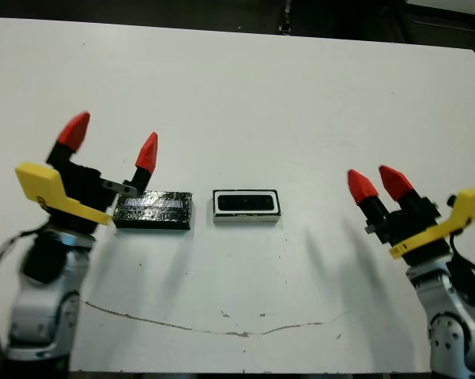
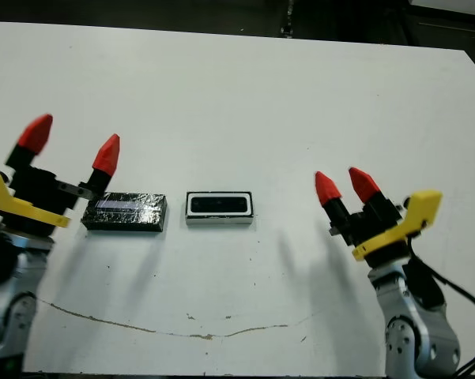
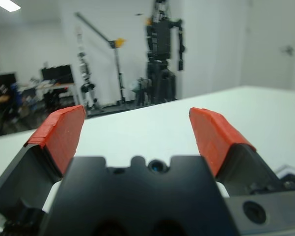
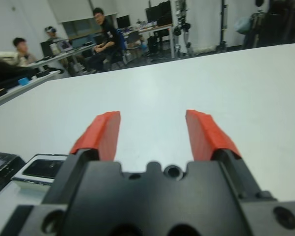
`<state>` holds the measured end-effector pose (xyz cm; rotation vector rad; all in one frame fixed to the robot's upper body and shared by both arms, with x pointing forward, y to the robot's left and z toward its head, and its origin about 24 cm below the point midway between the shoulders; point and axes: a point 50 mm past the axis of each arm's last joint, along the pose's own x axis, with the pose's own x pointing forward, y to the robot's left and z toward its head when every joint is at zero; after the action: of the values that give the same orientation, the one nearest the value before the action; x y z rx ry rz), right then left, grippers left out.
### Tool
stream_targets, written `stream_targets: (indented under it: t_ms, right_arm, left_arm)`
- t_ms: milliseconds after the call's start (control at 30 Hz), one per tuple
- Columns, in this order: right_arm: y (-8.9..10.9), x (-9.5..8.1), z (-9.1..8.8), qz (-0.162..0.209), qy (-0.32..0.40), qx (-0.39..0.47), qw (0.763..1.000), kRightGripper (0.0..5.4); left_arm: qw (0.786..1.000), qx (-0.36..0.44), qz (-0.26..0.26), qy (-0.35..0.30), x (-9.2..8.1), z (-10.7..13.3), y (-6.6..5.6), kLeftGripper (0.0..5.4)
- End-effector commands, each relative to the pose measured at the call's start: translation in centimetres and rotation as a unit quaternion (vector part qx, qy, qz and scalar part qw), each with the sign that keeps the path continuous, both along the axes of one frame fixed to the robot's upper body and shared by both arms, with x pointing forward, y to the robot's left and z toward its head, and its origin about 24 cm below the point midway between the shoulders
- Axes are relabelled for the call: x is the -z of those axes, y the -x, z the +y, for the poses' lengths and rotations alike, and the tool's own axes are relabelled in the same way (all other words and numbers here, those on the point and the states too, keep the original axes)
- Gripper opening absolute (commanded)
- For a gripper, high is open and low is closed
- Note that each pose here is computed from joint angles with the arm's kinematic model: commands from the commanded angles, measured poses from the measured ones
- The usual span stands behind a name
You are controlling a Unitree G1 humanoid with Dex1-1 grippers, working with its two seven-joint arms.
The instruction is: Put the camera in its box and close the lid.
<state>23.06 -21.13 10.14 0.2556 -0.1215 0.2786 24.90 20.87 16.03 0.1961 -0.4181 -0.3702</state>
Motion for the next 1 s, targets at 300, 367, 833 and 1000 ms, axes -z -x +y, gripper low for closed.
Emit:
stream_targets:
  t_ms: [300,367,833,1000]
  right_arm:
    - [0.5,0.6,0.0,0.009,-0.007,0.034,0.999,1.71]
    - [0.5,0.6,0.0,0.009,-0.011,0.033,0.999,1.38]
    - [0.3,0.1,-0.1,-0.001,-0.007,0.036,0.999,0.02]
    - [0.3,0.0,-0.1,0.004,-0.004,0.043,0.999,0.02]
  left_arm:
    - [0.944,0.215,0.111,-0.223,-3.5,3.8,-3.0,5.4]
    - [0.928,0.245,0.136,-0.245,-3.8,4.0,-3.6,5.4]
    - [0.835,0.428,0.21,-0.275,-2.5,2.6,-5.0,5.4]
    - [0.819,0.452,0.237,-0.262,-1.6,2.5,-5.2,5.4]
